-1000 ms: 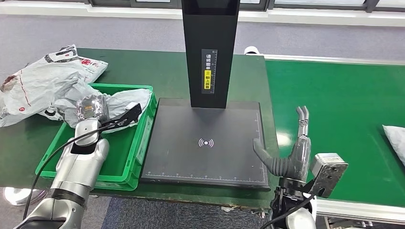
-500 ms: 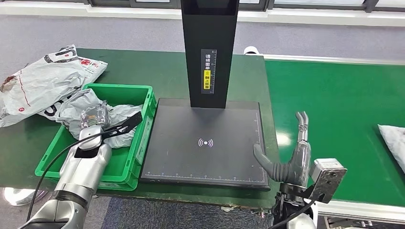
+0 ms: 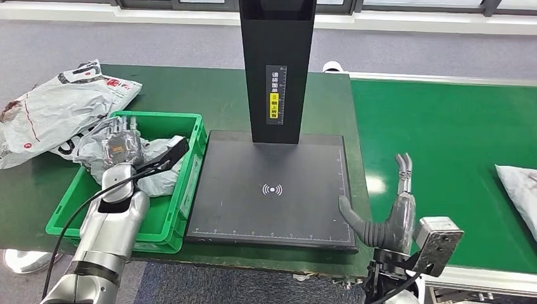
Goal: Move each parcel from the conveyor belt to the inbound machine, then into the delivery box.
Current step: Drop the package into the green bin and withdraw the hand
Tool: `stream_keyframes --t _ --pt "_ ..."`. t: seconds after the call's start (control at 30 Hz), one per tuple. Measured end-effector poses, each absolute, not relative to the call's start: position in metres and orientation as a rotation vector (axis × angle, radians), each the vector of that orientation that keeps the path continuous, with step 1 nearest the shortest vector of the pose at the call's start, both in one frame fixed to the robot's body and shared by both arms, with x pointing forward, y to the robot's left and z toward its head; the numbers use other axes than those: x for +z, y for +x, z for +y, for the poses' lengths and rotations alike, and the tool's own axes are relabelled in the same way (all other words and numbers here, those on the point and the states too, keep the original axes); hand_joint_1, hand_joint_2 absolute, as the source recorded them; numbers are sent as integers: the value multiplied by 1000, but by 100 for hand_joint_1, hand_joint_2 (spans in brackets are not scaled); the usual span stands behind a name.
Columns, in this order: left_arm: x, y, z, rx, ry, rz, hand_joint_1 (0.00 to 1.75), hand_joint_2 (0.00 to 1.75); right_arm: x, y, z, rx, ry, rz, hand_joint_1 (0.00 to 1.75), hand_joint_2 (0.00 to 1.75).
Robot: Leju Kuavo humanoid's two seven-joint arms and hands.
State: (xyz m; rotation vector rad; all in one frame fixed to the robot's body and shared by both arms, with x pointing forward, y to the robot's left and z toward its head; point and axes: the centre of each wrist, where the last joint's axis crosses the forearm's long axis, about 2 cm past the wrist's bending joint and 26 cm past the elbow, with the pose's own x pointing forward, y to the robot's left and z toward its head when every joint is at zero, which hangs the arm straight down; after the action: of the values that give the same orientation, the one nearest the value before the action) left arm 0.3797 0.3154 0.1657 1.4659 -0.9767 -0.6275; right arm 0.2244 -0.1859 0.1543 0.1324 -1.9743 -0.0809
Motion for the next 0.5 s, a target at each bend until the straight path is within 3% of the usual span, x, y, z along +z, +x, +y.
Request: stream_keyframes --t 0.27,0.4,0.5 --pt "223 325 308 -131 1711 -1631 0 0 151 219 -187 -87 132 -1961 0 175" --pt "249 291 297 86 1535 -2034 0 175 149 220 -187 -87 118 -1960 0 175" --pt "250 276 288 291 1283 -2210 0 175 148 222 -189 -89 89 -1951 0 175"
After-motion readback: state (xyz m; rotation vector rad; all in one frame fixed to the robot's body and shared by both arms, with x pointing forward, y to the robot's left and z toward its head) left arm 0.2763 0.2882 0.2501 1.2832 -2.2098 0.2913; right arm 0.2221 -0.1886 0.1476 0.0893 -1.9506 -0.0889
